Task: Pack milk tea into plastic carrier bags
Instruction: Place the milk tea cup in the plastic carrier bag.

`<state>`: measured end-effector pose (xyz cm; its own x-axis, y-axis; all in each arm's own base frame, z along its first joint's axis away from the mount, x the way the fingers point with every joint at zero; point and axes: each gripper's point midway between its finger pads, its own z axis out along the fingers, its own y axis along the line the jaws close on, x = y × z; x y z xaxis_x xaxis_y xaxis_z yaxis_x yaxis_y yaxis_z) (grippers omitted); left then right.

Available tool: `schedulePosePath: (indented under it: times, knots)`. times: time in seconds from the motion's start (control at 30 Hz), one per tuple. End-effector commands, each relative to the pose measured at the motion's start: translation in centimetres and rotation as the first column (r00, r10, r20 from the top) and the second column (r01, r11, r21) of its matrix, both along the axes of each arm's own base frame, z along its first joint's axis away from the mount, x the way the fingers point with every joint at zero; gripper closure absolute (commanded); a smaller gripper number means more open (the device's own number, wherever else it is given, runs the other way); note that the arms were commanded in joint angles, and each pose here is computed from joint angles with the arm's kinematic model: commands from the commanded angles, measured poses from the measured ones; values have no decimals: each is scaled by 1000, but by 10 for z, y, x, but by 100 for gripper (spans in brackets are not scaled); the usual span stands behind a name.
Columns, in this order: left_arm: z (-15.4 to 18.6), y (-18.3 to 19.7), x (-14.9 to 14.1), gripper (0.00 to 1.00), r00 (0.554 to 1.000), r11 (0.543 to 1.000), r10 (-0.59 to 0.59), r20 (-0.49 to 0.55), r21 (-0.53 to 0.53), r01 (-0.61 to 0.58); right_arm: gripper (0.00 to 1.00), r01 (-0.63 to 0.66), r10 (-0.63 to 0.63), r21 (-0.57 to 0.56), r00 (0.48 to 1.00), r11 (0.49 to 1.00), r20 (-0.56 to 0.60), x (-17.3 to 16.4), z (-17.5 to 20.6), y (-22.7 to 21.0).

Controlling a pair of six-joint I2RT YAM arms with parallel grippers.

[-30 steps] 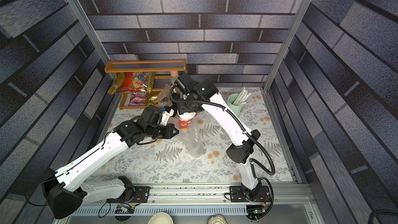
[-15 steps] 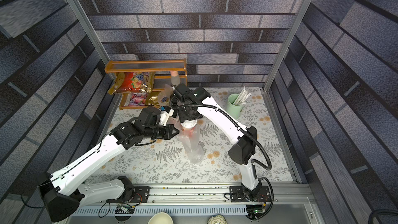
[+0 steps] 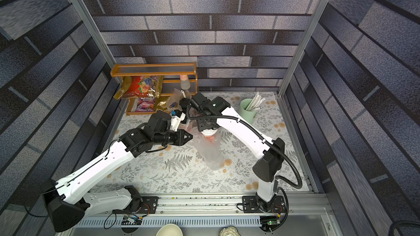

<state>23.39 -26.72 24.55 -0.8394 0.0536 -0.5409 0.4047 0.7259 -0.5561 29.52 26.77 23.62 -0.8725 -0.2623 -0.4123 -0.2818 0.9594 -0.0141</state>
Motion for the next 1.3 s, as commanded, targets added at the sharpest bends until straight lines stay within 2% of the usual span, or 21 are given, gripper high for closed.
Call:
schedulePosePath:
  times: [0.0, 0.1, 0.17, 0.27, 0.43, 0.6, 0.67, 0.8, 0.9, 1.0, 1.13, 1.2, 1.27]
  knots:
    - [-2, 4, 11, 66, 999, 997, 48, 3, 53, -48, 62, 12, -13, 66, 1000, 998, 20, 0, 4, 2]
    - [0, 14, 21, 45, 995, 992, 101, -26, 74, -99, 62, 16, -17, 83, 1000, 996, 11, -4, 1, 1]
    - [3, 24, 28, 35, 987, 986, 149, -55, 79, -145, 63, 24, -26, 81, 999, 996, 24, -5, 3, -3]
    - [13, 26, 36, 24, 984, 987, 156, -89, 39, -153, 63, 27, -30, 82, 999, 996, 35, -5, 6, -6]
    - [27, 6, 40, 20, 992, 999, 53, -116, 15, -52, 63, 15, -18, 108, 999, 994, 36, -8, 10, -4]
    - [18, -8, 33, 19, 990, 988, -95, -100, 111, 106, 63, 6, -10, 123, 999, 992, 31, -9, 12, -1]
    - [10, -5, 34, 20, 988, 980, -117, -105, 147, 132, 63, 3, -6, 130, 1000, 992, 25, -10, 12, 0]
    - [-5, 3, 41, 30, 982, 966, -131, -135, 204, 157, 63, 3, -6, 126, 1000, 992, 24, -12, 13, -2]
    - [-8, 2, 44, 41, 980, 962, -140, -138, 215, 167, 63, 3, -7, 134, 1000, 991, 27, -13, 16, -3]
    - [-6, -3, 52, 59, 984, 967, -133, -122, 201, 156, 63, -4, 2, 145, 1000, 989, 17, -14, 15, -1]
    - [-5, -7, 68, 93, 993, 978, -71, -95, 188, 88, 63, -6, 4, 156, 1000, 988, 15, -17, 18, -2]
    - [-3, -10, 75, 100, 995, 986, -40, -88, 158, 53, 64, -13, 10, 166, 1000, 986, 17, -18, 19, 0]
    - [-1, -17, 79, 100, 996, 991, -27, -89, 125, 38, 64, -25, 23, 176, 1000, 984, 12, -19, 18, 3]
